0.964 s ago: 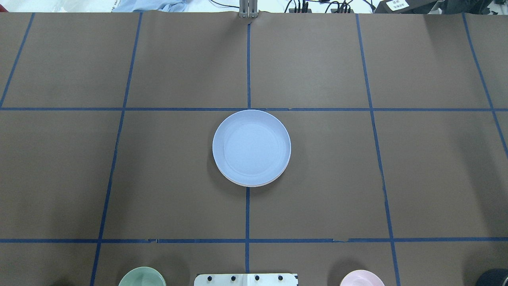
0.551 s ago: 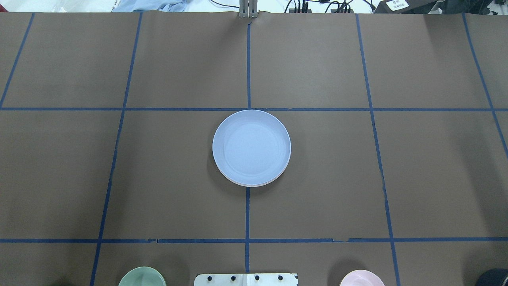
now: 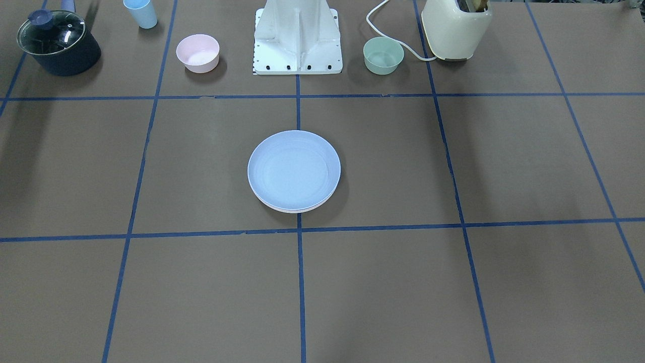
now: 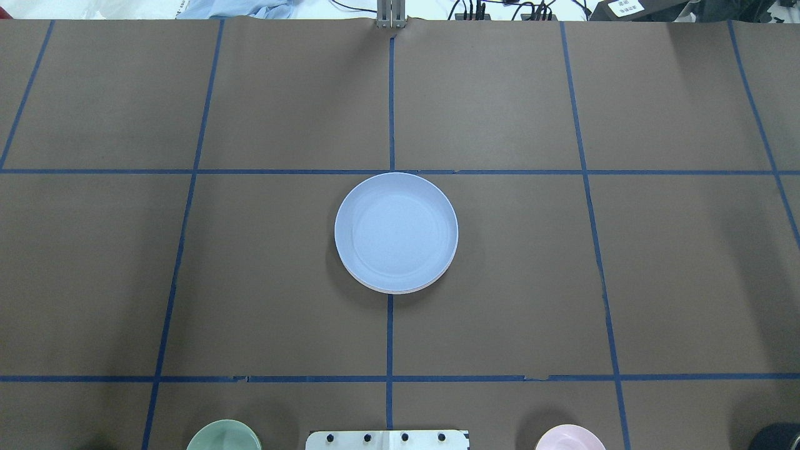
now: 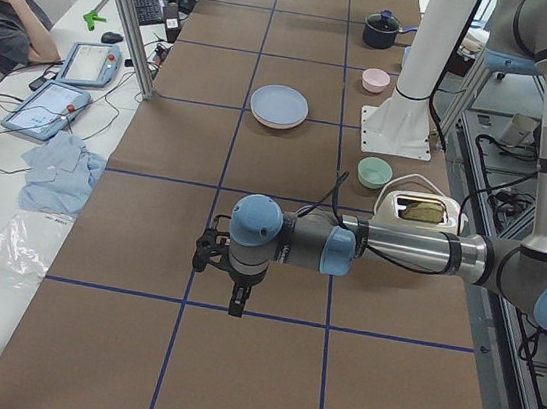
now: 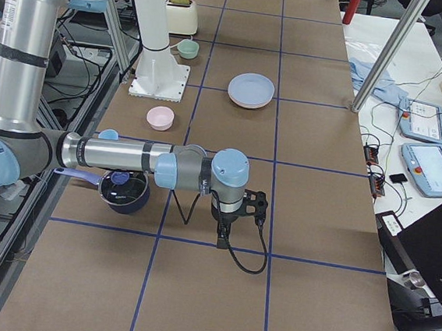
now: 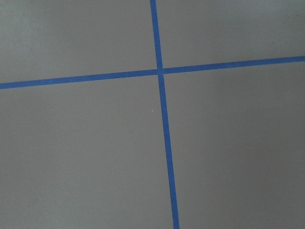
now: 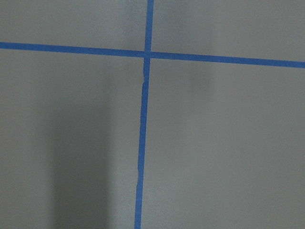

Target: Stack three plates with pink and blue

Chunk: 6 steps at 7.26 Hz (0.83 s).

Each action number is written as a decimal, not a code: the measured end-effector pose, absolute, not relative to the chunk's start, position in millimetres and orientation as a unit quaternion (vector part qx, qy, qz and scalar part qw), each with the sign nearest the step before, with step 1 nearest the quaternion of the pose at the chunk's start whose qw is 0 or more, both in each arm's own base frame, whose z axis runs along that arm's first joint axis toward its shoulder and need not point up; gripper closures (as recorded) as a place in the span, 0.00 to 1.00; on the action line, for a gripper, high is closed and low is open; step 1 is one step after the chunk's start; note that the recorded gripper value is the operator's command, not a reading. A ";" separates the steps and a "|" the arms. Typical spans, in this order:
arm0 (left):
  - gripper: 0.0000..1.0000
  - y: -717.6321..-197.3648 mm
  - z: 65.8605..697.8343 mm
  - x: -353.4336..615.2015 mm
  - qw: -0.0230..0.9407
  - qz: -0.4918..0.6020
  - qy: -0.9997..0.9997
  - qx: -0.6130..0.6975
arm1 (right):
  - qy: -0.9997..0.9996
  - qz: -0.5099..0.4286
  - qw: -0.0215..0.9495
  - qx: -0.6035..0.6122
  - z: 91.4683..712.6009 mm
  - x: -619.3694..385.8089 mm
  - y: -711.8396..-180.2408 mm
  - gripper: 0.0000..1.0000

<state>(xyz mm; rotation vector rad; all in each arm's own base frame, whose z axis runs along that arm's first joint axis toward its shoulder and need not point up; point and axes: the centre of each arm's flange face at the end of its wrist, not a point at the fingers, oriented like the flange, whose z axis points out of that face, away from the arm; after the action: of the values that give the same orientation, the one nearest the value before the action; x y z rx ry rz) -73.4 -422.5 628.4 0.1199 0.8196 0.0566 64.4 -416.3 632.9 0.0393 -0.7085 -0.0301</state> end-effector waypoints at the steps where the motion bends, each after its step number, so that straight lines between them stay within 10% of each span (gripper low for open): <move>1: 0.00 -422.3 628.7 -73.4 0.915 0.027 0.398 0.058 | -0.347 -0.014 0.938 0.018 634.7 64.4 -415.9 0.00; 6: 0.00 -421.8 632.9 -73.4 0.915 0.026 0.398 0.054 | -0.348 -0.013 0.937 0.016 636.5 64.3 -414.8 0.00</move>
<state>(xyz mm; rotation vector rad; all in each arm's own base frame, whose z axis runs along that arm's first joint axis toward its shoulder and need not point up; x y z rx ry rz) -73.4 -421.8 632.9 0.1112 0.8195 0.0527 64.3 -414.8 636.5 0.0322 -0.7101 -0.0275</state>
